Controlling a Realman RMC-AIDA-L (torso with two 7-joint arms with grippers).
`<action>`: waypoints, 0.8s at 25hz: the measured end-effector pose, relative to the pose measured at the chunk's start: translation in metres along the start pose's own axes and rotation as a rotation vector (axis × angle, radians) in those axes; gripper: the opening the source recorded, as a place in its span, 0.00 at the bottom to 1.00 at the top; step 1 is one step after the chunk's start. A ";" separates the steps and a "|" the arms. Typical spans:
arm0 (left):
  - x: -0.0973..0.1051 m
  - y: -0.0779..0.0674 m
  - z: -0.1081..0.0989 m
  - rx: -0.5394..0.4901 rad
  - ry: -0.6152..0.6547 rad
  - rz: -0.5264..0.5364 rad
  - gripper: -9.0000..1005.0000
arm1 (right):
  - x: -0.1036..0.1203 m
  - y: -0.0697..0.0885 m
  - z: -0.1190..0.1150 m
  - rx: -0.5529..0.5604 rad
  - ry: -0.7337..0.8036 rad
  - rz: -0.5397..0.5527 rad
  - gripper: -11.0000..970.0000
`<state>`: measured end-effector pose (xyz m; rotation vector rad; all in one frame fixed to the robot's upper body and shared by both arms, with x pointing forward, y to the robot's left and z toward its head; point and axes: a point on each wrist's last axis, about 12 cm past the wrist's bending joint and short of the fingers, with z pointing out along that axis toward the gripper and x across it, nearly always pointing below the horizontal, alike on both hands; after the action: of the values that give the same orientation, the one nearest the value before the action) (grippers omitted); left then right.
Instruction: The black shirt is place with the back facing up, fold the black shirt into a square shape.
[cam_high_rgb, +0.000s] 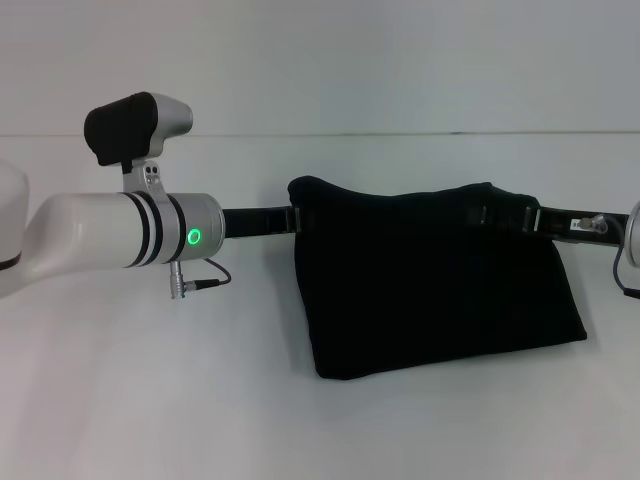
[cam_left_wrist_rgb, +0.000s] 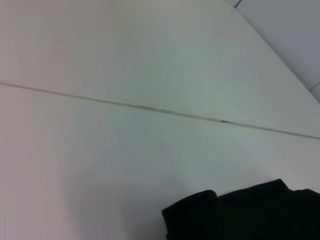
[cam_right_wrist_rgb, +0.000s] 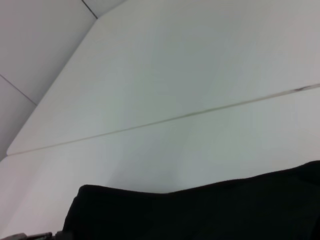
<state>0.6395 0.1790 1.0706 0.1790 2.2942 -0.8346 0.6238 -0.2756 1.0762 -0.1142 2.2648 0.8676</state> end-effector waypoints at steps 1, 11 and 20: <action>0.000 0.000 0.000 -0.001 0.000 0.001 0.05 | 0.001 0.000 0.001 -0.002 -0.007 0.001 0.75; 0.000 0.004 -0.002 -0.009 -0.003 0.000 0.06 | 0.010 -0.002 0.007 0.016 -0.059 0.028 0.74; -0.001 0.005 -0.003 -0.011 -0.004 0.000 0.06 | 0.010 -0.007 0.002 0.026 -0.063 0.044 0.73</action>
<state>0.6401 0.1845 1.0703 0.1720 2.2949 -0.8215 0.6197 -0.2783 1.0642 -0.0258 2.2263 0.8529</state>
